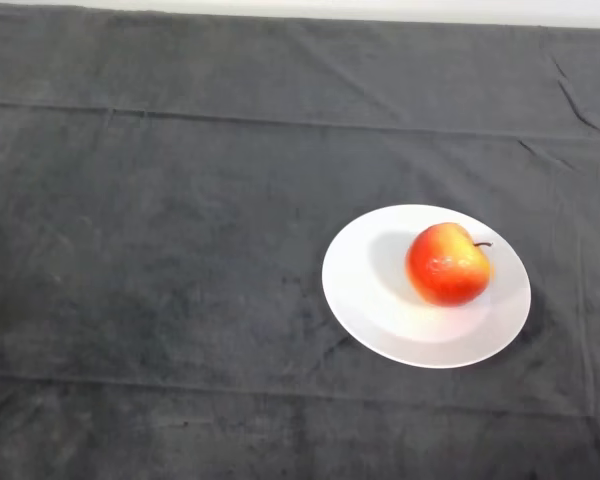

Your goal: Move the apple to the plate

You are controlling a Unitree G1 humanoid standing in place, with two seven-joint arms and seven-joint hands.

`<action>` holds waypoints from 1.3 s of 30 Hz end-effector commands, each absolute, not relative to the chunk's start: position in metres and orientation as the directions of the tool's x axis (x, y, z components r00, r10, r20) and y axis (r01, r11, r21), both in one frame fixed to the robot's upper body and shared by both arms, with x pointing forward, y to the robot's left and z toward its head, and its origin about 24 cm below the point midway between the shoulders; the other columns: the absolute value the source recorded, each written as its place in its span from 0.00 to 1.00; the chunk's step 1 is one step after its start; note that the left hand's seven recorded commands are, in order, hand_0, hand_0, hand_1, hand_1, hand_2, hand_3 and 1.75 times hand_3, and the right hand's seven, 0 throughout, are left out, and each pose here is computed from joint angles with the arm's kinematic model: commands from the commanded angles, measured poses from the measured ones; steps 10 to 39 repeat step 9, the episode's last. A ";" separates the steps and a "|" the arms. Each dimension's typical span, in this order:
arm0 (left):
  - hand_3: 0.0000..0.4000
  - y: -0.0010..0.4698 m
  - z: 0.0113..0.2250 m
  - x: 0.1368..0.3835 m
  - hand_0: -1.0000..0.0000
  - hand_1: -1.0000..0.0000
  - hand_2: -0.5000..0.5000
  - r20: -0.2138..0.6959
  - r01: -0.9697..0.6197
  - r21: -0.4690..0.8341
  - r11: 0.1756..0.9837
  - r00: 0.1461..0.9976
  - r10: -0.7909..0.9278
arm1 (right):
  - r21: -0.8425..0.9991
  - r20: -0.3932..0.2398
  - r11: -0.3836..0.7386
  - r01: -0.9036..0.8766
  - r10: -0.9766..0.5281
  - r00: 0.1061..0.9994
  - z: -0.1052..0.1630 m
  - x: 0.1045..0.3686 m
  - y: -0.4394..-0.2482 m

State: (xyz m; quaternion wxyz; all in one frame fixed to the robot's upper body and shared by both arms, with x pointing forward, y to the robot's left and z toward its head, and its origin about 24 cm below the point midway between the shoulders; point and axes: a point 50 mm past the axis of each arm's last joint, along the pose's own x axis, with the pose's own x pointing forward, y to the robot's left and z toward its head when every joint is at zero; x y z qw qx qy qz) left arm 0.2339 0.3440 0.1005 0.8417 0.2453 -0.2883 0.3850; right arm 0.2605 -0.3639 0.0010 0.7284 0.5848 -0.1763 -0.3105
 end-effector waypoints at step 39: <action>0.00 0.344 0.110 0.236 1.00 1.00 0.50 0.696 -0.805 0.143 0.575 0.495 0.520 | 0.964 -0.081 0.131 0.231 -0.684 0.725 0.006 0.256 -0.373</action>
